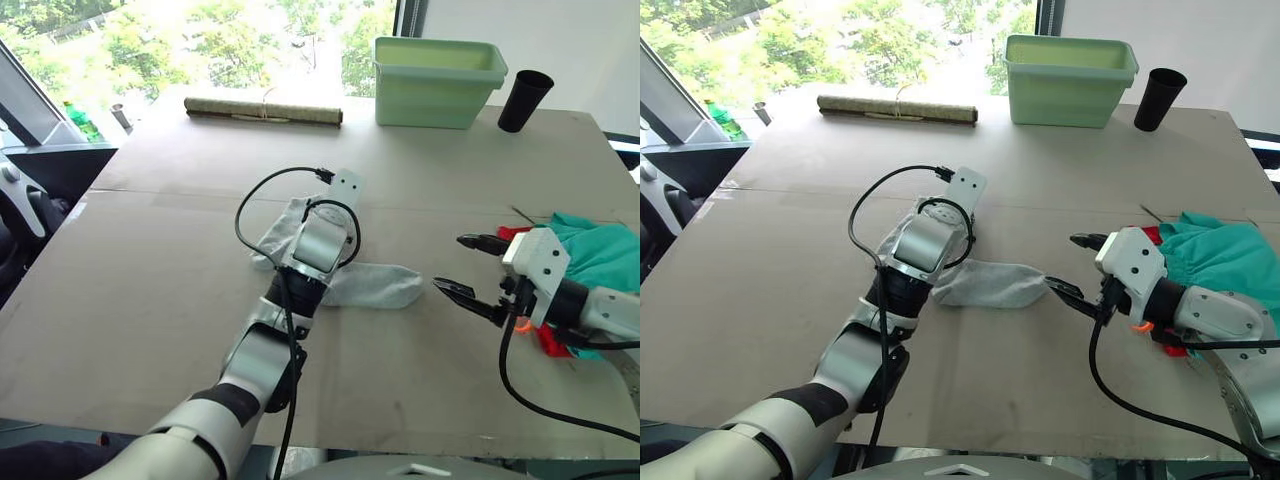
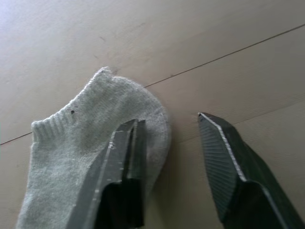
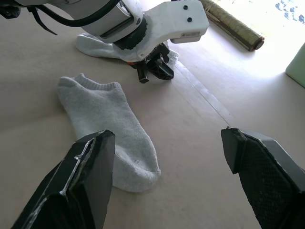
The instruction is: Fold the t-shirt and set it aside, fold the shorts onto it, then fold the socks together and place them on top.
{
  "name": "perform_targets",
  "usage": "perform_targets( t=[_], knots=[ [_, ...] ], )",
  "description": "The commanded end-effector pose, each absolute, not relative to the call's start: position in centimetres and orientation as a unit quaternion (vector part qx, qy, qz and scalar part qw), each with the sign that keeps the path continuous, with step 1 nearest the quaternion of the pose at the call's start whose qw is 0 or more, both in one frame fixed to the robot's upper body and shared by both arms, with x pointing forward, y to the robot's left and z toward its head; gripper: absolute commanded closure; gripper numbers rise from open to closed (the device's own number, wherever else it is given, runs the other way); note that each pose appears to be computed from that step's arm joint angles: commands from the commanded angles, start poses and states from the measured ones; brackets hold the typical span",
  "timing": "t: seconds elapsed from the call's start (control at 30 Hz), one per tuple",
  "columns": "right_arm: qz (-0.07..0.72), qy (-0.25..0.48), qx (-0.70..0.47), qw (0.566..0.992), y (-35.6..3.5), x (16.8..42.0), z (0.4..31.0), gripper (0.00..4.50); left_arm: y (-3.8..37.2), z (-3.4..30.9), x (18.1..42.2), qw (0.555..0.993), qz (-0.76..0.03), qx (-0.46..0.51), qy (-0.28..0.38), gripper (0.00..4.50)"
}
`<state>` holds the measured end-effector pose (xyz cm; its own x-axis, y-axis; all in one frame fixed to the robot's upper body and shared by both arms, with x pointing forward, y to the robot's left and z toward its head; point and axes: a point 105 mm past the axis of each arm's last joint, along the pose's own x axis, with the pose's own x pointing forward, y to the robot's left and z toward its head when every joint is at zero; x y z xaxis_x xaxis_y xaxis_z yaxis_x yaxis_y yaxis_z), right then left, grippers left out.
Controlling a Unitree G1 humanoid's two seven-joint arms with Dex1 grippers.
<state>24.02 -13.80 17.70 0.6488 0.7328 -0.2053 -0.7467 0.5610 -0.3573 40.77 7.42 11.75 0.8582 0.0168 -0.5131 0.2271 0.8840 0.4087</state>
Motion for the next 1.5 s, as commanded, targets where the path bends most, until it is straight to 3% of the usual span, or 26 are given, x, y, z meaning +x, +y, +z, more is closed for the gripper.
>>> perform_targets(
  t=[0.03, 0.33, 0.97, 1.13, 1.27, 1.4, 1.5],
  knots=[
    [0.410, -0.007, -0.223, 0.885, -14.0, 23.5, 18.9, 0.74, 9.0, 10.2, 40.4, 0.926, -0.032, 0.238, 0.291, 4.36],
    [0.411, -0.015, -0.206, 0.888, -14.2, 23.4, 19.2, 0.74, 9.7, 11.1, 40.3, 0.940, -0.026, 0.217, 0.262, 4.47],
    [0.440, -0.060, -0.102, 0.890, -12.9, 23.5, 20.7, 0.74, 9.6, 13.3, 38.8, 0.960, -0.130, 0.161, 0.189, 4.47],
    [0.434, -0.060, -0.101, 0.893, -13.2, 23.6, 20.8, 0.74, 7.8, 15.3, 38.2, 0.952, -0.222, 0.160, 0.139, 4.47],
    [0.425, -0.059, -0.100, 0.898, -13.6, 23.6, 20.8, 0.74, 5.7, 16.3, 36.3, 0.913, -0.354, 0.165, 0.122, 4.47],
    [0.410, -0.059, -0.100, 0.905, -14.3, 23.7, 20.8, 0.74, 3.4, 18.4, 33.7, 0.868, -0.476, 0.064, 0.125, 4.47],
    [0.394, -0.062, -0.102, 0.911, -15.1, 23.7, 21.0, 0.74, 3.0, 22.8, 33.2, 0.832, -0.527, -0.112, 0.137, 4.47]
  ],
)
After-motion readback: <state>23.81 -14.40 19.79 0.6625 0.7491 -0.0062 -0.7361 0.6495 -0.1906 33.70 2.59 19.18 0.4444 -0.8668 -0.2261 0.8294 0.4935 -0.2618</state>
